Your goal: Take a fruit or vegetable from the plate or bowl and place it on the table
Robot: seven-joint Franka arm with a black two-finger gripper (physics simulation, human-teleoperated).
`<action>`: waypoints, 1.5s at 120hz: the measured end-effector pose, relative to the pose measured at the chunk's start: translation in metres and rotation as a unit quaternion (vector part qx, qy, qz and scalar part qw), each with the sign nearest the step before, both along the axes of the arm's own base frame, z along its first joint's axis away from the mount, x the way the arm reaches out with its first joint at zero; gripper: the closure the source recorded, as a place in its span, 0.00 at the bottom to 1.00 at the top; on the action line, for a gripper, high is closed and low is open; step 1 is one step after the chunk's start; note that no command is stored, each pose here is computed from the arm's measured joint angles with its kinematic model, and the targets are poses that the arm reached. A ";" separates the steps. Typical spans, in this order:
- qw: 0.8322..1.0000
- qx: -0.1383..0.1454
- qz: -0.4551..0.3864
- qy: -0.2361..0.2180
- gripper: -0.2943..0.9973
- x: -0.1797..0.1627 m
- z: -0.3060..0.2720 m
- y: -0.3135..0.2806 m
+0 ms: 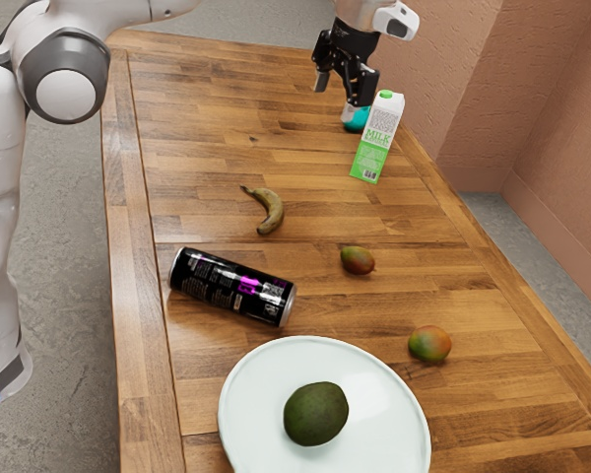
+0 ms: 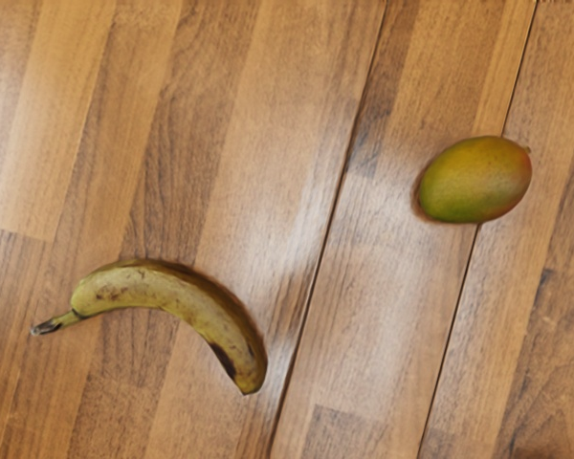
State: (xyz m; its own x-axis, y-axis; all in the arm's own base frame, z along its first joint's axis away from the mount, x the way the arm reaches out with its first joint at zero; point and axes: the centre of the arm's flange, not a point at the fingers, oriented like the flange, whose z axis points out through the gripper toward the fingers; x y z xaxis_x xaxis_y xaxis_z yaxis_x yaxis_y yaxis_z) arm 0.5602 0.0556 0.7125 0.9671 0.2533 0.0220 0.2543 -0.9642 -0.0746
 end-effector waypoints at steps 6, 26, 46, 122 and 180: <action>1.000 0.000 0.001 0.000 0.23 0.000 0.000 0.000; 0.999 0.003 -0.009 -0.050 0.23 -0.027 0.051 -0.009; 0.989 -0.011 -0.120 -0.082 0.23 -0.043 0.080 -0.120; 0.956 -0.029 -0.293 -0.013 0.23 -0.075 -0.044 -0.325; 0.955 -0.090 -0.277 -0.057 0.23 -0.136 -0.089 -0.381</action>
